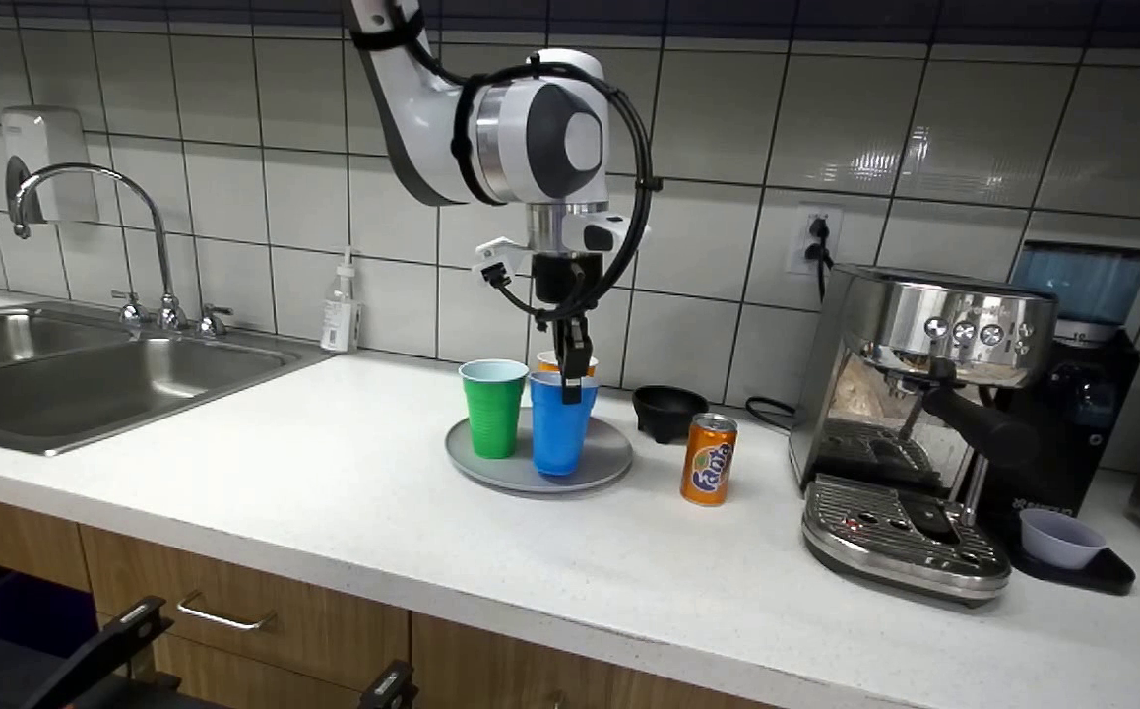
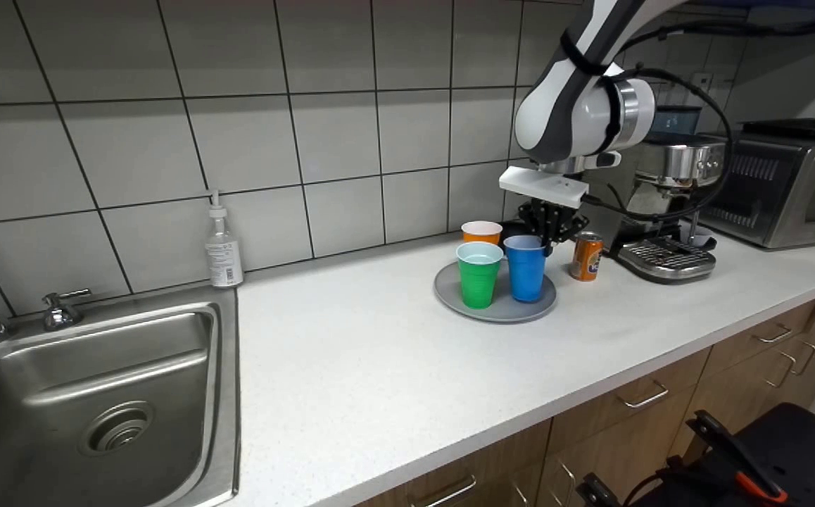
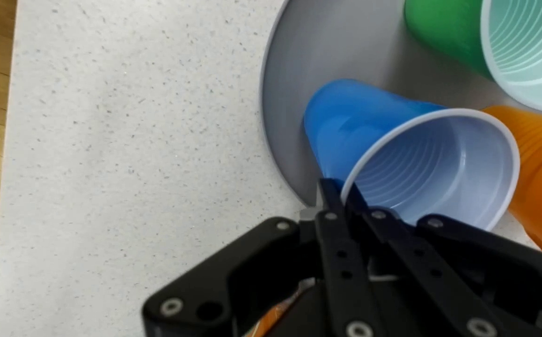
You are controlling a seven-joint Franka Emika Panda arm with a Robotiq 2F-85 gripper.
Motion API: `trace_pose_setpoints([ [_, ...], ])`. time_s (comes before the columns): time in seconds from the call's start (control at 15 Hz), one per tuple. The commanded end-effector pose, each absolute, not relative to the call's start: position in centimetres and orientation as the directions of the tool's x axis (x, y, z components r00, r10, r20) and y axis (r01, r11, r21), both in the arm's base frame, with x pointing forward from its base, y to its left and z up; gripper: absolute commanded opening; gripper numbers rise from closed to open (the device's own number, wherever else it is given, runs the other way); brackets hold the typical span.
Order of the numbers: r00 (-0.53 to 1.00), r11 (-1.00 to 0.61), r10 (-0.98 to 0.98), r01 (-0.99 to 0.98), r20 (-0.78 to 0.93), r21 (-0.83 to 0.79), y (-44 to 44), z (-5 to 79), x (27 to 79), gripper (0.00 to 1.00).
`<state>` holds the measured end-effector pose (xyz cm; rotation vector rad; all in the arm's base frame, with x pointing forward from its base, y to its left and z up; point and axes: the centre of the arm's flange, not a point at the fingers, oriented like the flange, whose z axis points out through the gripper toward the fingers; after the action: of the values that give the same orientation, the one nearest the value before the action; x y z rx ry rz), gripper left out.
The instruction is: Put the cups on the grey plate.
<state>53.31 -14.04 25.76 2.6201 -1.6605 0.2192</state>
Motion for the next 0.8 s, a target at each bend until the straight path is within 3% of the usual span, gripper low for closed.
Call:
trace_pose_setpoints([
  [0.0,0.434,-0.443,-0.892,-0.895,0.123,-0.052,-14.2,25.1,55.0,0.01],
  [0.07,0.435,-0.443,-0.892,-0.895,0.120,-0.052,-14.1,25.0,55.1,0.01],
  [0.2,0.435,-0.444,-0.892,-0.894,0.123,-0.057,-14.1,25.1,55.2,0.32],
  [0.73,0.426,-0.441,-0.894,-0.891,0.136,-0.107,-14.2,27.1,54.4,0.89],
])
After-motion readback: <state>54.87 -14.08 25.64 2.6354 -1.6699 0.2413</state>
